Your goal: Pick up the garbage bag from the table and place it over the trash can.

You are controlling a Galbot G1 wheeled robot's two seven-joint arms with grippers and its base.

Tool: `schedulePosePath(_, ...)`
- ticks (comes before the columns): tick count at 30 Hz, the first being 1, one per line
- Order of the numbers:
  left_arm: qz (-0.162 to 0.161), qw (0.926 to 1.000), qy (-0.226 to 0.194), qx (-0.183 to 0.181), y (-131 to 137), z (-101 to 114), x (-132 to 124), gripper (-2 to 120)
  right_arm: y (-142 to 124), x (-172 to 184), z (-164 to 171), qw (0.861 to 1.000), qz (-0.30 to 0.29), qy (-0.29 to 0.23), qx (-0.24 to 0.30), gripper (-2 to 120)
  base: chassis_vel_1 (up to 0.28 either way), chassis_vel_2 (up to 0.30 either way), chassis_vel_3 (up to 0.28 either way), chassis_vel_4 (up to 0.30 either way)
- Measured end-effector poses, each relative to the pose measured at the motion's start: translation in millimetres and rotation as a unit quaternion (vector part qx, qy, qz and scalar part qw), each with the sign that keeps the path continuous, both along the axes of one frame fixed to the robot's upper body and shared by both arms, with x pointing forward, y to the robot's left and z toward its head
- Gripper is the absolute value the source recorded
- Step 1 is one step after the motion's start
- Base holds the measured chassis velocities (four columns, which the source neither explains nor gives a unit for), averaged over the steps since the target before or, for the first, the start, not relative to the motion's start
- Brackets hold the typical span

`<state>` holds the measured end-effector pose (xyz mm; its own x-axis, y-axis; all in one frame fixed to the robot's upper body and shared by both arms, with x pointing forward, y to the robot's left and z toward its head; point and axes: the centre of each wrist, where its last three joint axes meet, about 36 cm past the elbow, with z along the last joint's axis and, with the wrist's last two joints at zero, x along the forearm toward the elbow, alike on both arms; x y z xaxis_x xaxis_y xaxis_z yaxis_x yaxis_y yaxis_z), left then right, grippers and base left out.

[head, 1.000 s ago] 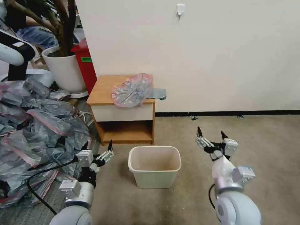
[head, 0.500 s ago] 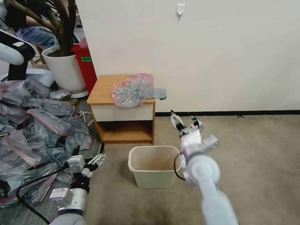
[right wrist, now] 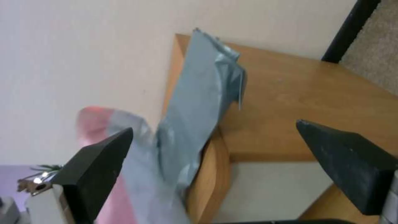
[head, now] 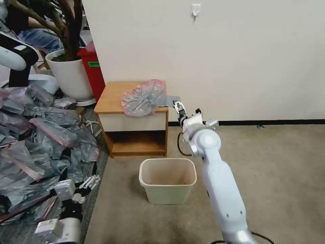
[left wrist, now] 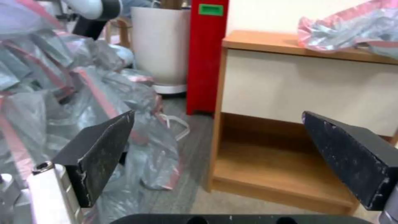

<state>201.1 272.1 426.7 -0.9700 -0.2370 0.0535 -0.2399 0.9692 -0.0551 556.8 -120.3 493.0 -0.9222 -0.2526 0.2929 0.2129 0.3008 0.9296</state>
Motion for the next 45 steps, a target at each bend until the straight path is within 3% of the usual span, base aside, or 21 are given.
schedulePosePath(20, 0.031, 0.9993, 0.001, 0.019, 10, 1, -10, 100, 3, 60, -3, 1.0, 0.002, 0.004, -0.014, 100, 0.0, 0.0, 0.0, 0.0)
schedulePosePath(29, 0.037, 0.999, 0.003, 0.026, 11, 1, -11, 100, 3, 69, -9, 1.0, 0.008, 0.013, -0.019, 92, 0.0, 0.0, 0.0, 0.0)
schedulePosePath(37, 0.039, 0.9988, 0.004, 0.029, 10, 0, -12, 100, 3, 71, -13, 1.0, 0.01, 0.015, -0.022, 69, 0.0, 0.0, 0.0, 0.0)
schedulePosePath(45, 0.051, 0.9981, 0.008, 0.034, 10, -2, -13, 100, 2, 72, -13, 1.0, 0.011, 0.01, -0.023, 34, 0.0, 0.0, 0.0, 0.0)
